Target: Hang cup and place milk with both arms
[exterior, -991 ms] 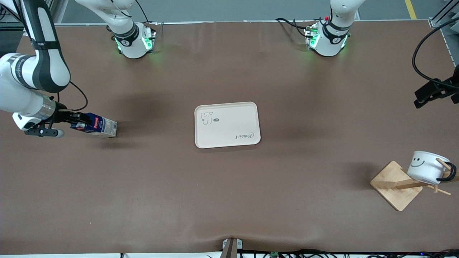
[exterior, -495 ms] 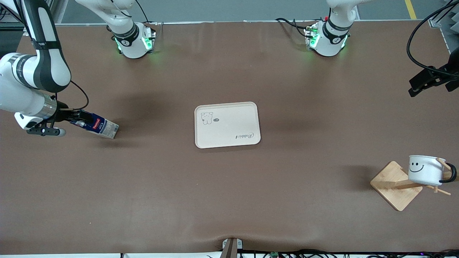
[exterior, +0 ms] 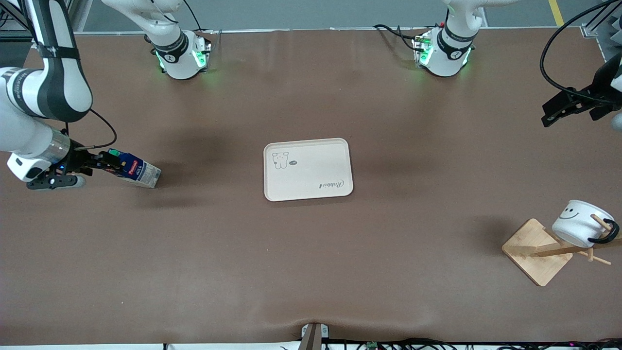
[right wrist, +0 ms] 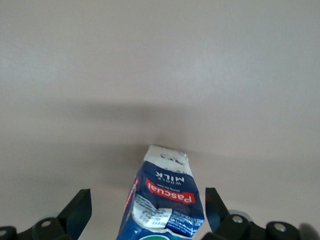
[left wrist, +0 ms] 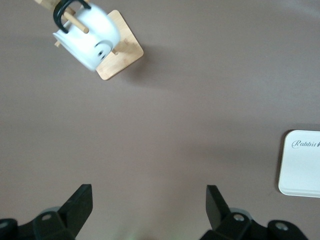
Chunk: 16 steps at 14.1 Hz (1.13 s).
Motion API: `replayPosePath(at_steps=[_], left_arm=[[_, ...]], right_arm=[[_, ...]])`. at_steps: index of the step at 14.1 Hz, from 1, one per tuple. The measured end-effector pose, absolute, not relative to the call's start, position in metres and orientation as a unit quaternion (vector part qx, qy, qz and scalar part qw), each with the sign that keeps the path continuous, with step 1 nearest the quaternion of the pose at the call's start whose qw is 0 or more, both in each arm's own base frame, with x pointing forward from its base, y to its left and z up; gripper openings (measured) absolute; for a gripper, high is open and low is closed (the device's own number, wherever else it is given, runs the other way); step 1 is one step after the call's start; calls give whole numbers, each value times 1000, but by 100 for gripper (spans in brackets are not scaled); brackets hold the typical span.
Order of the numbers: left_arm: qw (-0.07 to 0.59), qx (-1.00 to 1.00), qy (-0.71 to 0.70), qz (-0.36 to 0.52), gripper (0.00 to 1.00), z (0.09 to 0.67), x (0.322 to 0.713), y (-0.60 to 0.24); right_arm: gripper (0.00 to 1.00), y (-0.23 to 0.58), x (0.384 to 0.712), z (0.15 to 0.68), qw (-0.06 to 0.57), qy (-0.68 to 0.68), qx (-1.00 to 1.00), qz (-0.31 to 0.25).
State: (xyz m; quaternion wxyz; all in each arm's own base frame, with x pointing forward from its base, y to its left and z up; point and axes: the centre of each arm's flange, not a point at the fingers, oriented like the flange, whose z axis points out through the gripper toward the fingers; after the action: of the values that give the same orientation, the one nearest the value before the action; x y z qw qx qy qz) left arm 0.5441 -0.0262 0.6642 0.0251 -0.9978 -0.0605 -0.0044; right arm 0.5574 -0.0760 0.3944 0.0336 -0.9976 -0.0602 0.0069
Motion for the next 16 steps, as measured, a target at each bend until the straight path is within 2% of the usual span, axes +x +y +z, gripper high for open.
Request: replayPosePath(at_steps=[4, 8, 12, 16], left_arm=[[23, -998, -63, -3, 100, 663, 541, -23], [19, -998, -63, -18, 100, 661, 546, -24], [19, -998, -63, -17, 100, 659, 546, -24], [20, -997, -71, -5, 100, 652, 544, -15]], right_arm=[[100, -71, 561, 401, 33, -91, -995, 1], [100, -67, 580, 435, 29, -101, -994, -17], [100, -68, 608, 515, 42, -68, -996, 32], [100, -64, 605, 568, 42, 25, -996, 76]])
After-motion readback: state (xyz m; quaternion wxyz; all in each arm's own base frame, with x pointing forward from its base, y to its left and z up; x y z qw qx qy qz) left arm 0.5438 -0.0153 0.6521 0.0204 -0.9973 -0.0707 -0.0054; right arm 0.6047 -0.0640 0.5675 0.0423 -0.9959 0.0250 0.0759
